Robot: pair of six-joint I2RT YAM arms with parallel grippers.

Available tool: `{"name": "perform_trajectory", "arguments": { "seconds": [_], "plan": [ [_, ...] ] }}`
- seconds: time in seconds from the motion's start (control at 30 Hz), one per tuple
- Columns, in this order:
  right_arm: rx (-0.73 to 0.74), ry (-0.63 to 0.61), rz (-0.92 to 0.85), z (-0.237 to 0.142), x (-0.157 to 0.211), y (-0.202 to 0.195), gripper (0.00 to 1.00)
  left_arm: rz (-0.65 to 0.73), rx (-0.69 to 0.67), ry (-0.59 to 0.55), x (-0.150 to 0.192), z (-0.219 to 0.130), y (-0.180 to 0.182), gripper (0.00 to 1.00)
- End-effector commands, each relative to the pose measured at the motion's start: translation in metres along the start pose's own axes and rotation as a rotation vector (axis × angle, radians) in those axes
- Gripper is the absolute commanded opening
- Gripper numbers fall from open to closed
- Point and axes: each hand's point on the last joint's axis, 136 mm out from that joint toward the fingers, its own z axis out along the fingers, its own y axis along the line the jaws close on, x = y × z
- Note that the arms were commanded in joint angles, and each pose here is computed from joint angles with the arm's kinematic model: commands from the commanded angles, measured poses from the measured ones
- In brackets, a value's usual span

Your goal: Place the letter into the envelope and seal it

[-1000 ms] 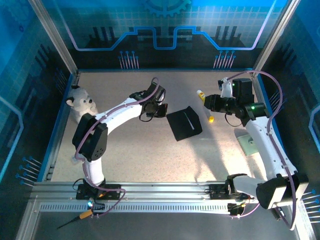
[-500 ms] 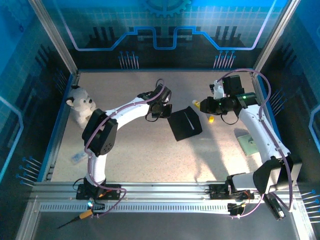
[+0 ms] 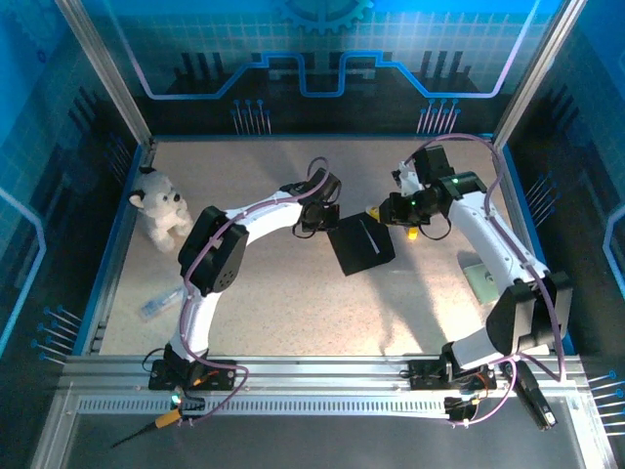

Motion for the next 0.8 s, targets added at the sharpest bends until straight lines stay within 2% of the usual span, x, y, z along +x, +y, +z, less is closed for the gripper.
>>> {"name": "perform_trajectory", "arguments": {
  "seconds": [0.0,0.4,0.77],
  "plan": [
    [0.016,0.018,-0.046,0.003,-0.004,0.005,0.15,-0.023,-0.020,-0.018,-0.010,0.008,0.000,0.00],
    [0.067,0.190,-0.093,0.039,0.009,0.002,0.13,-0.064,-0.102,0.013,-0.003,0.019,0.029,0.00],
    [0.132,0.288,-0.114,0.058,0.016,-0.008,0.12,-0.086,-0.097,0.048,0.000,0.034,0.034,0.00]
  ]
}}
